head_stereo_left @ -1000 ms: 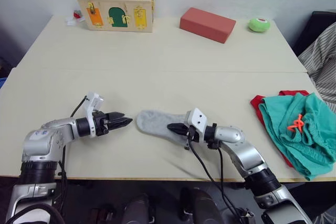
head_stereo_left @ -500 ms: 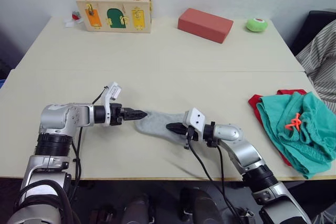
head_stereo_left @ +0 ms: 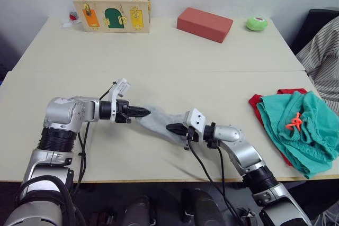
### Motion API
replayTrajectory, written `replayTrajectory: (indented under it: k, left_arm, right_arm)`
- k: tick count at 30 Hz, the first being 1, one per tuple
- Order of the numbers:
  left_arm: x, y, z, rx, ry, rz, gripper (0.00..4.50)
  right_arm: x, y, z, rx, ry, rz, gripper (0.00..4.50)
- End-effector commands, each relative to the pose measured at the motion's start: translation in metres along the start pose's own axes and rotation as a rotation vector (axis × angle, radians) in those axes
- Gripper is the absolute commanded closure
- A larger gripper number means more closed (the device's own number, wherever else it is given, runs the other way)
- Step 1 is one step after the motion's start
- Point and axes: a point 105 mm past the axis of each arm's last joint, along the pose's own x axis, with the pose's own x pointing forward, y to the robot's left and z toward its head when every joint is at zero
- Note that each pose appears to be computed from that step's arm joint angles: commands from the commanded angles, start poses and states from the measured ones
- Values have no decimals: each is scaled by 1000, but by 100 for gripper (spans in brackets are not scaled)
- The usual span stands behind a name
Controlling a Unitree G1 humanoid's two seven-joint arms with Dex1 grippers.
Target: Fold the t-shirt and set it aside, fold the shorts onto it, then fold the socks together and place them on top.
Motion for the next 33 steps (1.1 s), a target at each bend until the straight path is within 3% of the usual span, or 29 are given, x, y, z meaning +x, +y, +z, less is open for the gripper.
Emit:
replayTrajectory:
  k: [1, 7, 12, 22, 26, 33]
  left_arm:
    - [7, -30, 13, 110, 36, -106, 449]
    - [36, -59, 20, 164, 48, -233, 449]
    - [48, -57, 9, 135, 94, -229, 449]
    - [51, -56, 3, 196, 88, -249, 160]
    - [52, -68, 0, 265, 93, -332, 36]
    - [66, -82, -5, 388, 40, -450, 36]
  right_arm:
    - [1, 0, -6, 6, 33, -10, 450]
    - [1, 1, -8, 17, 39, -25, 450]
    - [-2, 2, -4, 15, 31, -40, 450]
    - [-24, 2, 20, -33, -19, -61, 450]
    - [-57, 1, 29, -30, 5, -100, 450]
    - [-129, -5, 9, 93, 91, -335, 450]
